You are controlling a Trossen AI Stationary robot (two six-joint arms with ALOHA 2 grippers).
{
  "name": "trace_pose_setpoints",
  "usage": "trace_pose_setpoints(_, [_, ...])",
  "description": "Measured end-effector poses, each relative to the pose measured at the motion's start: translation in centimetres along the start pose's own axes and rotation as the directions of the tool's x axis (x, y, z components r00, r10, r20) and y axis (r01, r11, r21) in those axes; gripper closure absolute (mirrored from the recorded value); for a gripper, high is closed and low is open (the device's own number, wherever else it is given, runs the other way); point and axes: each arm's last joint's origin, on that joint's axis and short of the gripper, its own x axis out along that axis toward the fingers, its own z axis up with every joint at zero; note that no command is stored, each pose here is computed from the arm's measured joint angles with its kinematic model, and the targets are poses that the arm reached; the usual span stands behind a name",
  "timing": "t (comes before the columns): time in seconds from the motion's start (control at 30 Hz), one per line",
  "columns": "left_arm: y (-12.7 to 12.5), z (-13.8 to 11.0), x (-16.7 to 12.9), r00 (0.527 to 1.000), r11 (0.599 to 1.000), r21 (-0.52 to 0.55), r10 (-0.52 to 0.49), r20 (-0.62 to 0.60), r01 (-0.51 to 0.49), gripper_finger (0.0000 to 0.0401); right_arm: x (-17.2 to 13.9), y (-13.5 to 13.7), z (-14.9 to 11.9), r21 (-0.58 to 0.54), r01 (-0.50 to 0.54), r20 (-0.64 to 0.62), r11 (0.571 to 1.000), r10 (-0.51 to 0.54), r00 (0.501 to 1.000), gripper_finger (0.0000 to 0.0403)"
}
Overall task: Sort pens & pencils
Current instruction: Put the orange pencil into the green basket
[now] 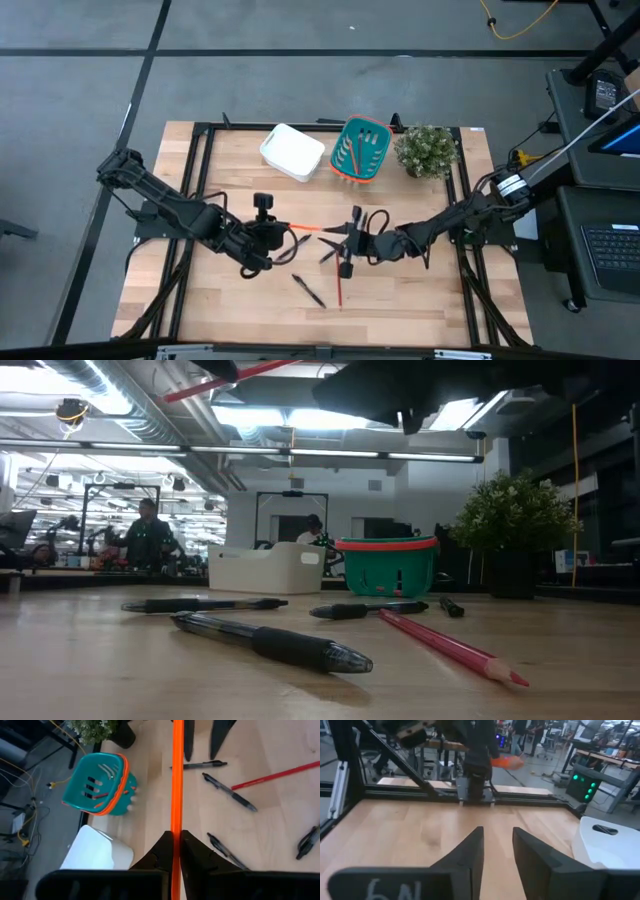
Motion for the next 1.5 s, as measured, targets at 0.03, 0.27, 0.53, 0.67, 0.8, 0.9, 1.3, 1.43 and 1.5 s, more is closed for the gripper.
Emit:
trace_pose_setpoints(0.03, [0.0,0.0,0.0,1.0,1.0,-0.001,0.0,0.002,0.0,0.0387,0.1,-0.1,0.0,0.0,-0.006,0.0,1.0,0.006,1.0,0.0295])
trace_pose_setpoints(0.27, [0.6,0.4,0.0,0.999,1.0,0.014,0.01,0.035,-0.01,0.0387,0.6,-1.0,0.1,0.016,0.02,0.011,1.0,-0.02,1.0,0.0232])
trace_pose_setpoints(0.53, [1.3,0.7,0.6,0.999,1.0,0.008,0.012,0.039,-0.013,0.0387,1.3,-2.2,1.0,0.014,-0.026,0.101,1.0,0.024,0.995,0.0175])
trace_pose_setpoints(0.67, [1.6,0.8,0.9,0.999,1.0,-0.004,0.02,0.046,-0.02,0.0387,1.7,-2.8,1.3,0.006,-0.057,0.145,0.998,0.055,0.988,0.0176])
trace_pose_setpoints(0.8, [1.7,0.8,0.9,0.999,1.0,-0.006,0.022,0.044,-0.022,0.0387,2.0,-3.4,1.3,0.005,-0.072,0.154,0.997,0.07,0.986,0.0184])
trace_pose_setpoints(0.9, [1.7,0.8,0.9,0.999,1.0,-0.005,0.022,0.044,-0.022,0.0387,2.2,-3.8,1.5,0.007,-0.089,0.175,0.996,0.087,0.981,0.0187])
trace_pose_setpoints(1.3, [1.7,0.8,0.9,0.999,1.0,-0.005,0.022,0.044,-0.022,0.0387,2.5,-4.5,1.9,0.01,-0.137,0.23,0.991,0.131,0.964,0.0189])
trace_pose_setpoints(1.43, [1.7,0.8,0.9,0.999,1.0,-0.006,0.022,0.044,-0.021,0.0387,2.6,-4.5,2.2,-0.006,-0.146,0.238,0.989,0.143,0.961,0.0189])
trace_pose_setpoints(1.5, [1.7,0.9,0.9,0.999,1.0,-0.008,0.022,0.047,-0.021,0.0387,2.6,-4.4,2.1,-0.008,-0.15,0.236,0.989,0.148,0.96,0.0189])
